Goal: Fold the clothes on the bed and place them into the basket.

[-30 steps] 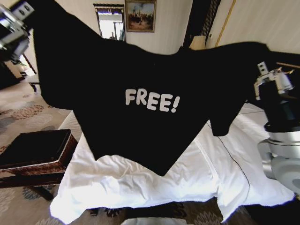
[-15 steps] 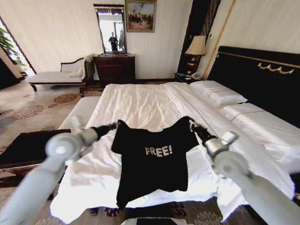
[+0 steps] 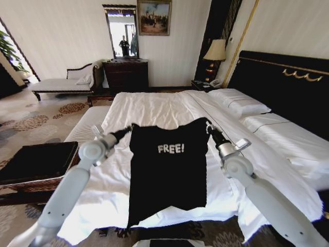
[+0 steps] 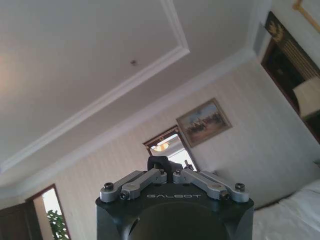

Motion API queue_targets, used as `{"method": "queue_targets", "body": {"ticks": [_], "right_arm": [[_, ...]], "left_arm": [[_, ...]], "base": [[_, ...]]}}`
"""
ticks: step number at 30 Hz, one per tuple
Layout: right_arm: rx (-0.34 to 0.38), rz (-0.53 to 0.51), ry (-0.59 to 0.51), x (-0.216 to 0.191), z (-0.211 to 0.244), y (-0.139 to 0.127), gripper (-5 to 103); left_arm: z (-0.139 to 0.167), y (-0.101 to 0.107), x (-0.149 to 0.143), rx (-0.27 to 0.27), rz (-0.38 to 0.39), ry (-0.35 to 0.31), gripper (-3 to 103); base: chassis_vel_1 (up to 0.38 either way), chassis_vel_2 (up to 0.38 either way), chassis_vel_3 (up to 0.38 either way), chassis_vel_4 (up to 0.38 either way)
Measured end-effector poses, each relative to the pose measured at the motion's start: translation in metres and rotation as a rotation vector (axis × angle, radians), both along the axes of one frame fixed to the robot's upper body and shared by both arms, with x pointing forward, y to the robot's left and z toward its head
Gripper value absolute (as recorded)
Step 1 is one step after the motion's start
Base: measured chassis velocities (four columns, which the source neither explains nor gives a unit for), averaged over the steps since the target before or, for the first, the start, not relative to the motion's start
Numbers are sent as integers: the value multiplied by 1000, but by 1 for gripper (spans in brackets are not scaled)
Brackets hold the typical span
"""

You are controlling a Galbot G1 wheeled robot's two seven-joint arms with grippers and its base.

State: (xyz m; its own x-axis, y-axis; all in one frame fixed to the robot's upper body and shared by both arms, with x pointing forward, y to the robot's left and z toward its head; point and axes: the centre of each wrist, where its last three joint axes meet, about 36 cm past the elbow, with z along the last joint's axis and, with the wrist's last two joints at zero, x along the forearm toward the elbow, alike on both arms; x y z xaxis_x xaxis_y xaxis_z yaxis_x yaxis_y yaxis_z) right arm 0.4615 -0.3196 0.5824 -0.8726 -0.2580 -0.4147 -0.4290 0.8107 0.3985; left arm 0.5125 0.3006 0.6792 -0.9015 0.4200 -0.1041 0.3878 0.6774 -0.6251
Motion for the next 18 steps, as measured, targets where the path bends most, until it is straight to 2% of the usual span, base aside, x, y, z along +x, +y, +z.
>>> {"method": "queue_targets", "body": {"ticks": [2,4,5,8,9,13,14,18], "right_arm": [[-25,29,-100,13,33,-7,0],[-44,40,-173,25,66,-15,0],[-44,40,-173,25,66,-15,0],[-50,49,-236,29,104,-24,0],[-50,49,-236,29,104,-24,0],[-84,62,-303,5,129,-30,0],[-84,62,-303,5,129,-30,0],[-143,124,-317,-35,110,-9,0]], "left_arm": [[41,11,14,-9,23,-83,0],[75,19,23,-19,35,-134,0],[75,19,23,-19,35,-134,0],[107,20,15,-17,10,-187,0],[107,20,15,-17,10,-187,0],[116,19,-26,14,-33,-242,0],[116,19,-26,14,-33,-242,0],[99,26,-81,75,-39,-241,0]], "base": [[0,0,0,0],[0,0,0,0],[0,0,0,0],[0,0,0,0],[0,0,0,0],[0,0,0,0],[0,0,0,0],[0,0,0,0]]}}
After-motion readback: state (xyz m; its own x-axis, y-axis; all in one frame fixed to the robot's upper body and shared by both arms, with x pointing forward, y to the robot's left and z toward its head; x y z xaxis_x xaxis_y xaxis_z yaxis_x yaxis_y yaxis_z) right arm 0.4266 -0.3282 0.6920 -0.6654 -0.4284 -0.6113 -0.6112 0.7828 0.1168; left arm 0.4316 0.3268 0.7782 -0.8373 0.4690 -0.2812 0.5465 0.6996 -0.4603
